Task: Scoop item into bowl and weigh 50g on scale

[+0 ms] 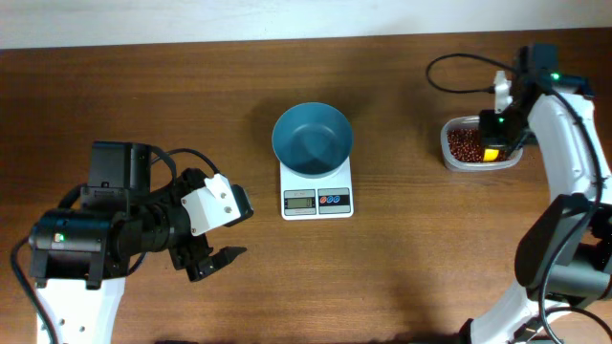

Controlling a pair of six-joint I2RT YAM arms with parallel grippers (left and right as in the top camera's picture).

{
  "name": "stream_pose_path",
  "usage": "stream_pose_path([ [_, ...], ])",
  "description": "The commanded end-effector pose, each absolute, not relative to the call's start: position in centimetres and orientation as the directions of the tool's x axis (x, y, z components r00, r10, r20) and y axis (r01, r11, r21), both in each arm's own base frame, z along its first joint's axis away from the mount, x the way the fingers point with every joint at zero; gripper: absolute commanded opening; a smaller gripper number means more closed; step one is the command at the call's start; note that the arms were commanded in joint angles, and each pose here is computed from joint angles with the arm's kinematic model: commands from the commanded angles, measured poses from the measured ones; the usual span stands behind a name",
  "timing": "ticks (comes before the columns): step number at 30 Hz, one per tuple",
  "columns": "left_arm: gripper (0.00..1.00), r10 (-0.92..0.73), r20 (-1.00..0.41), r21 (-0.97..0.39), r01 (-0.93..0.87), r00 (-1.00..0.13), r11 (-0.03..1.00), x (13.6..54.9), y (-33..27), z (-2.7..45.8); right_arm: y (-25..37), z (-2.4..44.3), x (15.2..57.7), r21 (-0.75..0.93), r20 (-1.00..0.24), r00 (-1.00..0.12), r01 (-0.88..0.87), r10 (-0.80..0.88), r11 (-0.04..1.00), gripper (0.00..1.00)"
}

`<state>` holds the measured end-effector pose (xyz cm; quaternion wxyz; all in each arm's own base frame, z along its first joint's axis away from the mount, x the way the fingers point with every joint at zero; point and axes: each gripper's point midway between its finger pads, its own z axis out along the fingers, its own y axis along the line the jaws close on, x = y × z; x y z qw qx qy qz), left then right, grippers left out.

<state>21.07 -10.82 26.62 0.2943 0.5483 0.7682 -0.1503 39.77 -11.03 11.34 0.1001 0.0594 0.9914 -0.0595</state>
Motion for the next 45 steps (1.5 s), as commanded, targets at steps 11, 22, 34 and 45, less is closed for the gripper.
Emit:
stream_pose_path([
  [11,0.99,0.747,-0.623,0.098,0.925,-0.23,0.366,21.3,-10.7,27.1,-11.6,10.5,39.2,0.069,-0.191,-0.944,0.26,0.268,0.963,0.04],
  [22,0.99,0.747,-0.624,0.098,0.925,-0.23,0.366,21.3,-10.7,27.1,-8.6,8.3,37.5,0.211,-0.104,-0.956,0.248,0.275,0.945,0.04],
  [34,0.99,0.747,-0.624,0.098,0.925,-0.23,0.366,21.3,-10.7,27.1,-8.4,8.3,36.9,0.219,-0.062,-0.933,0.335,0.355,0.917,0.04],
  [45,0.99,0.747,-0.624,0.098,0.925,-0.23,0.366,21.3,-10.7,27.1,-10.2,8.9,36.6,0.344,-0.045,-0.884,0.423,0.465,0.838,0.04],
])
